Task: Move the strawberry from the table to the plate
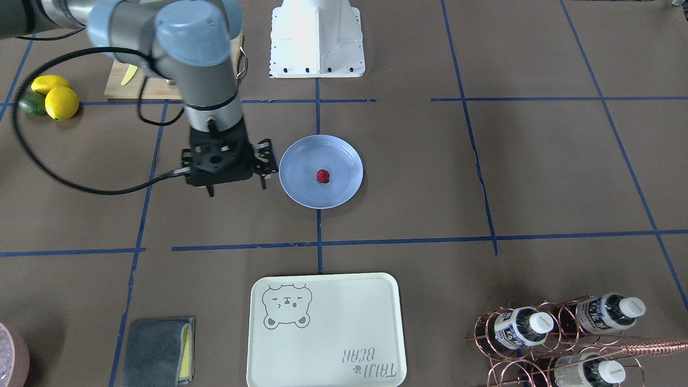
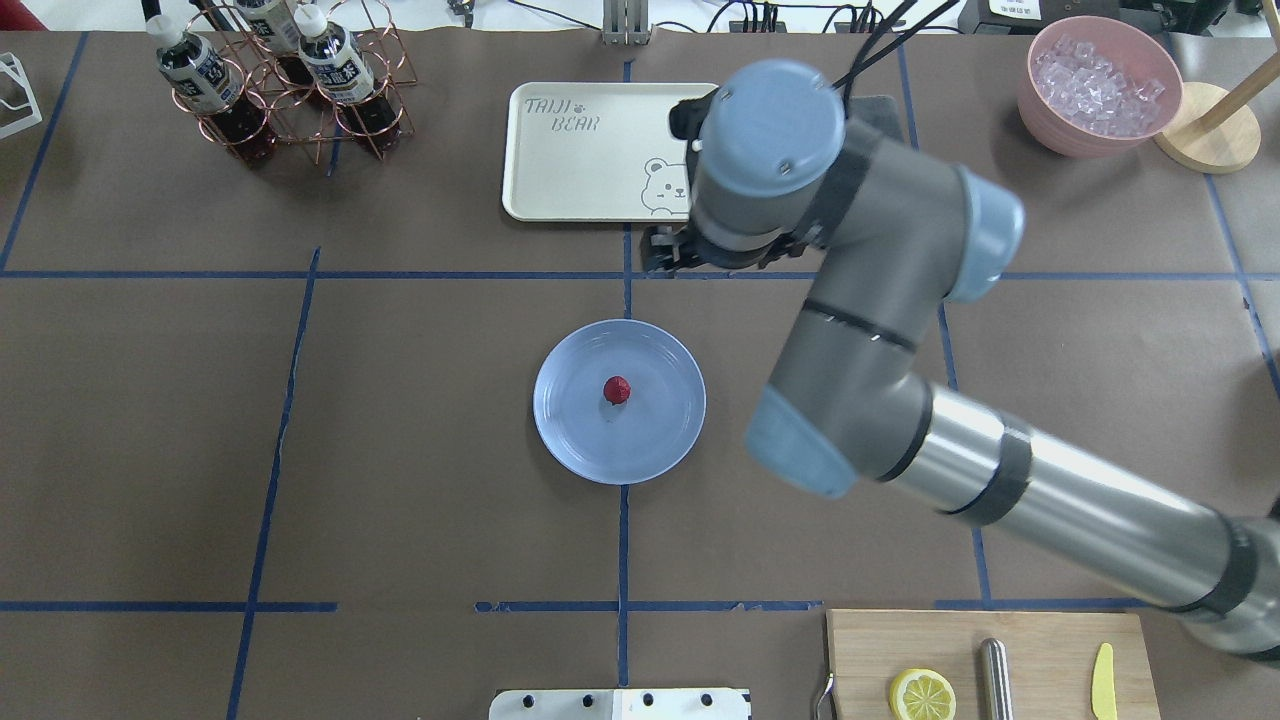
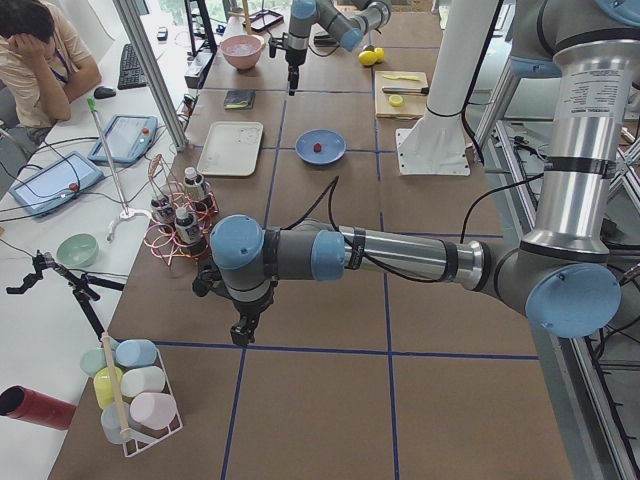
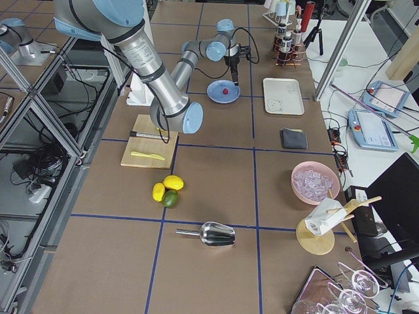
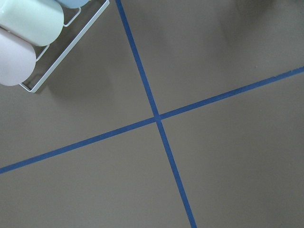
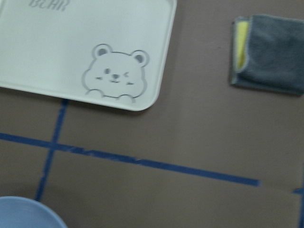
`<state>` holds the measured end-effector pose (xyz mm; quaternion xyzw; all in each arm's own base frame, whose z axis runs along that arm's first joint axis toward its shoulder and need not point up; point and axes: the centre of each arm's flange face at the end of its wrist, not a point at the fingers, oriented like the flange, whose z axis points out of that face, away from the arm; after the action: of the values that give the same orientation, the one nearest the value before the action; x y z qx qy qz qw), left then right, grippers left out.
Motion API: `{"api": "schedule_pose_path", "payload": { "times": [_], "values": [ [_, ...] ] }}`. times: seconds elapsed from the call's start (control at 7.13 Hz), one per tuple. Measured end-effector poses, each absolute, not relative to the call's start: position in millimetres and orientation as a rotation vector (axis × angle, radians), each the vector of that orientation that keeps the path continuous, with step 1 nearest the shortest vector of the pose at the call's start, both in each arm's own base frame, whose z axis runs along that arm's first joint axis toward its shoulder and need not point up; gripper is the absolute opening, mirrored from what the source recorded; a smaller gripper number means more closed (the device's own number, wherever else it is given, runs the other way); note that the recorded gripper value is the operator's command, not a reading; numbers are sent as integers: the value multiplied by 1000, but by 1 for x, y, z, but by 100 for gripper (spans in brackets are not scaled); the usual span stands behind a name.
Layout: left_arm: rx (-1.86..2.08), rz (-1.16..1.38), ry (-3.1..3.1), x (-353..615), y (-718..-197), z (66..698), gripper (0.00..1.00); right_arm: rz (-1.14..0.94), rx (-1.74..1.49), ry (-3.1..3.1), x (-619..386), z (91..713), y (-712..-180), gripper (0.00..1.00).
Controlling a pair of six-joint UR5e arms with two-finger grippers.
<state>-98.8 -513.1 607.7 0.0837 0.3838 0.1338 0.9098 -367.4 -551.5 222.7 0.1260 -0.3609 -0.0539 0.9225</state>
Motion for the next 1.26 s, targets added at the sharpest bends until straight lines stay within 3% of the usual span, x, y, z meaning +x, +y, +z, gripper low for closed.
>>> {"api": "schedule_pose_path", "payload": {
  "times": [0.42, 0.84, 1.26],
  "values": [
    [138, 256, 799, -98, -494, 625, 100, -290, 209, -716, -140, 401, -590, 100],
    [131, 249, 804, -97, -489, 629, 100, -136, 127, -690, -6, 567, -503, 100],
    [120, 252, 807, -96, -476, 640, 100, -68, 128, -718, 28, 617, -451, 100]
  ]
}}
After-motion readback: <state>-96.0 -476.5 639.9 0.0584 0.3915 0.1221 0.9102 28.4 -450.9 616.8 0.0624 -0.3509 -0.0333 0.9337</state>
